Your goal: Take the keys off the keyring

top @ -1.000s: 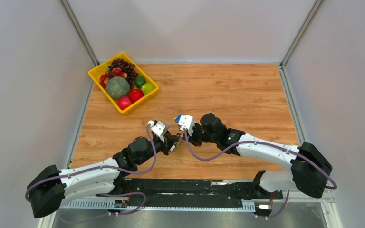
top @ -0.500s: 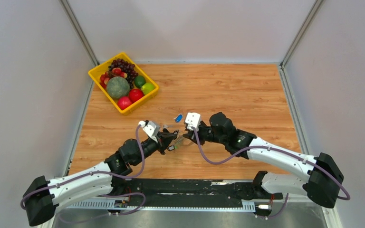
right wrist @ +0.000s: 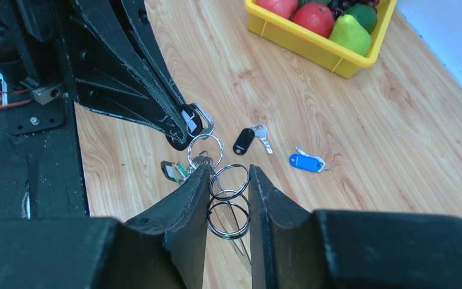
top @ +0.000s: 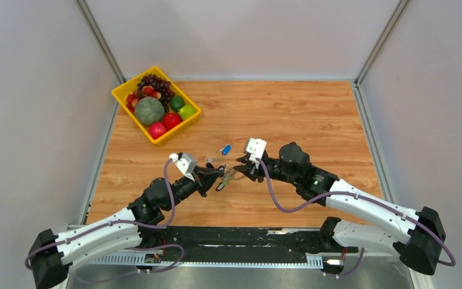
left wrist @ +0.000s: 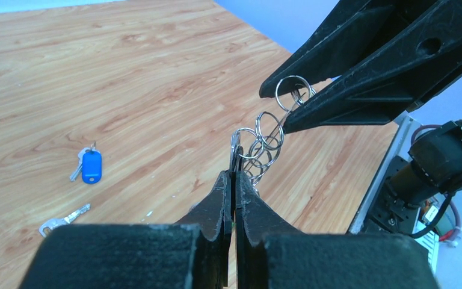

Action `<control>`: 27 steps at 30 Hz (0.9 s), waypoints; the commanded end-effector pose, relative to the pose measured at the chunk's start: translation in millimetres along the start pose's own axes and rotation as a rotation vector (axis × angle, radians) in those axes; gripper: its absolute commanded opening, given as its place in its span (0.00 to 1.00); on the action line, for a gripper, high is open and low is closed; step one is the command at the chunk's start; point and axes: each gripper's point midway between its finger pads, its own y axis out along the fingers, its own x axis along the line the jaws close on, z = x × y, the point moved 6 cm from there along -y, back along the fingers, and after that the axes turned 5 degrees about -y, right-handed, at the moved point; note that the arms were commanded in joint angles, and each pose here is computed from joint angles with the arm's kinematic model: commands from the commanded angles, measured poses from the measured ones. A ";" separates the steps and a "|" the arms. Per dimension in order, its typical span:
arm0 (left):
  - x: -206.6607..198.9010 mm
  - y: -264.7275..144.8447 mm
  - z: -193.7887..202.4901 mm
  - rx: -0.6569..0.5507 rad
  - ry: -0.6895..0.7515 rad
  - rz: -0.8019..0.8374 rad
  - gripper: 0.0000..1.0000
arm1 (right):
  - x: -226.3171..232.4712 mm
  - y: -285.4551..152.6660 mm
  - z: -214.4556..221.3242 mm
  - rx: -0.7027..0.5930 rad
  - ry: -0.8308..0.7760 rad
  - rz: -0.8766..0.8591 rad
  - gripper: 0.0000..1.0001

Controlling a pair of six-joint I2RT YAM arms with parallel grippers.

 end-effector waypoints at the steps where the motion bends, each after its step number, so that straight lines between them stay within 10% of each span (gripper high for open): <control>1: -12.4 1.1 -22.4 -0.089 -0.042 0.059 0.05 | -0.8 -7.0 -23.8 -0.122 0.035 0.018 0.00; 20: -22.2 1.1 -25.9 -0.126 -0.048 0.145 0.18 | 1.4 -24.5 -48.3 -0.237 0.088 0.024 0.00; 27: -28.7 1.1 -25.5 -0.101 -0.040 0.193 0.45 | -0.3 -32.7 -57.1 -0.270 0.074 0.039 0.00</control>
